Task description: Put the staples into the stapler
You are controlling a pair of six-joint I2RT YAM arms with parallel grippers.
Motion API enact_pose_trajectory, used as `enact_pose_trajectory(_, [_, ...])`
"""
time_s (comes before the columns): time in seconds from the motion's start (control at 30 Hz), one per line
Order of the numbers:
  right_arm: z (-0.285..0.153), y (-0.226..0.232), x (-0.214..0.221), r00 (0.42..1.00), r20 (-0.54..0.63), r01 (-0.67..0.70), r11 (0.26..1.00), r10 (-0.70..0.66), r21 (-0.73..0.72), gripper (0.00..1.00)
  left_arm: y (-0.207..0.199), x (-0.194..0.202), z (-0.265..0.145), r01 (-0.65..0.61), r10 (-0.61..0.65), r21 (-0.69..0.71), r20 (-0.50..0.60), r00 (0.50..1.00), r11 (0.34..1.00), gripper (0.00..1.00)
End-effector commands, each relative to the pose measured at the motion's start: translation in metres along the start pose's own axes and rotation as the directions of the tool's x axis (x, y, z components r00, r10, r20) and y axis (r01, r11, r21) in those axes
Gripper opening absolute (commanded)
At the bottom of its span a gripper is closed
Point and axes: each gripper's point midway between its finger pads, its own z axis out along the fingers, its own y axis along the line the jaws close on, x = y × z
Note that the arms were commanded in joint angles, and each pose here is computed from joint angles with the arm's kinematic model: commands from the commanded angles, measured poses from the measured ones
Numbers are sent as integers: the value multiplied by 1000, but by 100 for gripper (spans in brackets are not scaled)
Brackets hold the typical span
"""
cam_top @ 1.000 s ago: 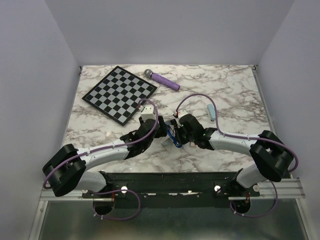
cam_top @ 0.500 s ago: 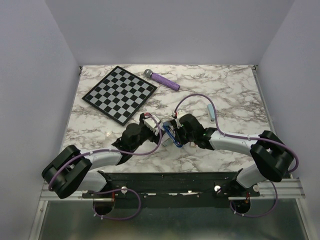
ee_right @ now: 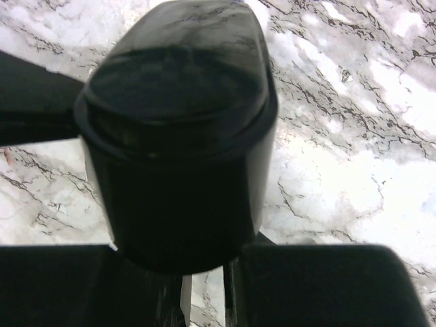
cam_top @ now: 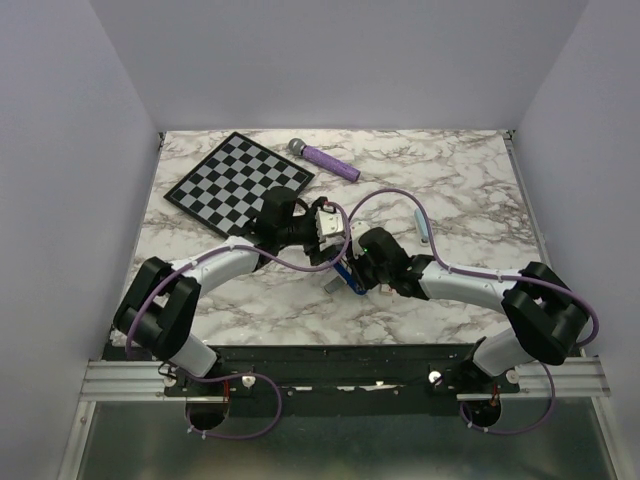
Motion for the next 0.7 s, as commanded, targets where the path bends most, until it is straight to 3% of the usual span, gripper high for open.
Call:
enact_pose_trajectory(0.0, [-7,12,9,998,-49,30,997,-33,-73,23,-39,12,-6,15,-13,253,-12,1000,967,94])
enact_pose_trajectory(0.1, [-8,13,9,998,-45,28,997,-31,-77,23,-42,7,-9,38,-46,335,17,999,941,92])
enact_pose_trajectory(0.13, [-8,13,9,998,-45,32,996,-36,-79,23,-50,16,-10,84,-82,372,-23,996,925,91])
enact_pose_trajectory(0.33, [-8,16,7,998,-41,44,994,-48,-97,23,-54,15,-4,89,-86,479,-27,996,873,86])
enact_pose_trajectory(0.67, [-8,15,7,998,-40,47,994,-51,-98,22,-47,10,6,22,-52,473,50,997,881,85])
